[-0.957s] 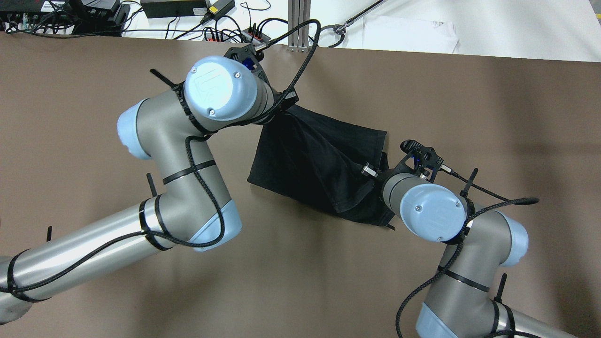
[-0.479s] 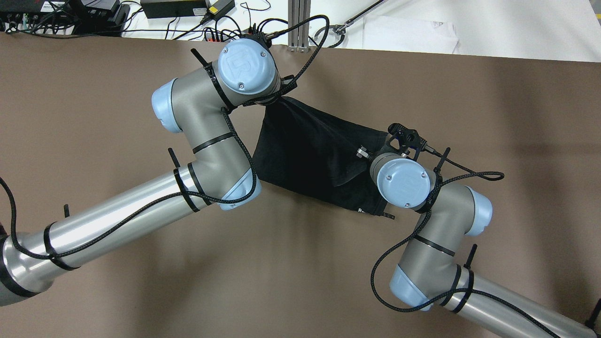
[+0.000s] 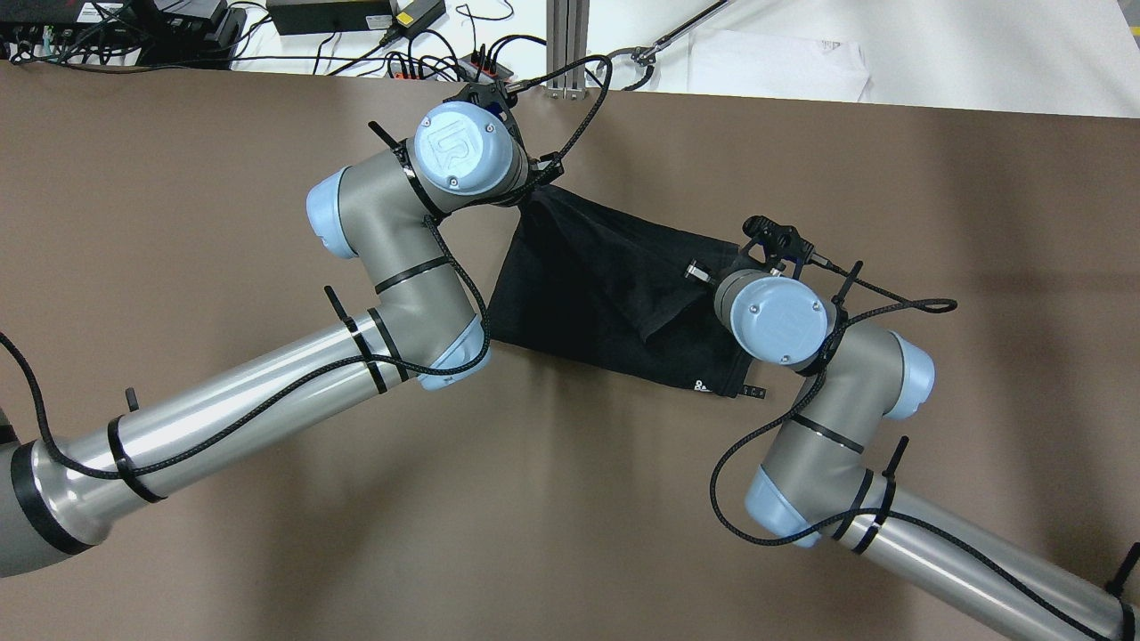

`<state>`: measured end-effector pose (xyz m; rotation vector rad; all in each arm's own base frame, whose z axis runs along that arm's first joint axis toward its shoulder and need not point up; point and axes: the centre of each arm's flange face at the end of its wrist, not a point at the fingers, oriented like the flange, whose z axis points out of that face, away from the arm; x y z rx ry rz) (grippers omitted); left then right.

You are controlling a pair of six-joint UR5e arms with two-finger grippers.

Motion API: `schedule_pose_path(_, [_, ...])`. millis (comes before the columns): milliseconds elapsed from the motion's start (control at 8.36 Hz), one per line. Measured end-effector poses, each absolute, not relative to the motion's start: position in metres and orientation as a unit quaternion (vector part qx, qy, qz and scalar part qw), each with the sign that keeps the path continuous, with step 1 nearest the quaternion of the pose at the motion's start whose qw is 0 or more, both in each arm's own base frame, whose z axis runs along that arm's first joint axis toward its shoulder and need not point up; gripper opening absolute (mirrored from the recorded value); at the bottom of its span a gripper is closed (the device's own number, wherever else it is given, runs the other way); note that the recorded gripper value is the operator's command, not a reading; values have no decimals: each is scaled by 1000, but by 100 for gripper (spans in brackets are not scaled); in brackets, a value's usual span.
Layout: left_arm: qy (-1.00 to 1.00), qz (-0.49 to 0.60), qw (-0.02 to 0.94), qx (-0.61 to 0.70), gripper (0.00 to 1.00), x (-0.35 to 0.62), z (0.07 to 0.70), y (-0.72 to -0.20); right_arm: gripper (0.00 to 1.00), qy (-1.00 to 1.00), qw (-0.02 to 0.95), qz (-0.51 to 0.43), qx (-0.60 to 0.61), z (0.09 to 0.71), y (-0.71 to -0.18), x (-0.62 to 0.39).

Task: Fold clothes
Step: 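Lay the near end onto the far end of the shirt with both grippers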

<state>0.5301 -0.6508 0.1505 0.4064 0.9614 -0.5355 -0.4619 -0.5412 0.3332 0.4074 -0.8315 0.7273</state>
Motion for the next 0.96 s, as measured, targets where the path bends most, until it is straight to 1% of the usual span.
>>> schedule_pose_path(239, [484,-239,819,197,100,521,142,-654,90,-430,826,332,153,306,-567,-423])
schedule_pose_path(359, [493,-233,816,193,100,518,142,-654,89,-448,818,332,139,291,-570,-409])
schedule_pose_path(479, [497,-230,815,190,100,516,143,-655,81,-459,810,342,125,285,-567,-405])
schedule_pose_path(598, [498,-229,815,189,100,515,144,-654,75,-466,805,351,110,283,-558,-413])
schedule_pose_path(838, [496,-229,816,187,100,516,152,-654,71,-467,798,370,93,285,-524,-453])
schedule_pose_path(957, [495,-229,817,187,100,516,156,-654,65,-465,796,374,96,286,-509,-471])
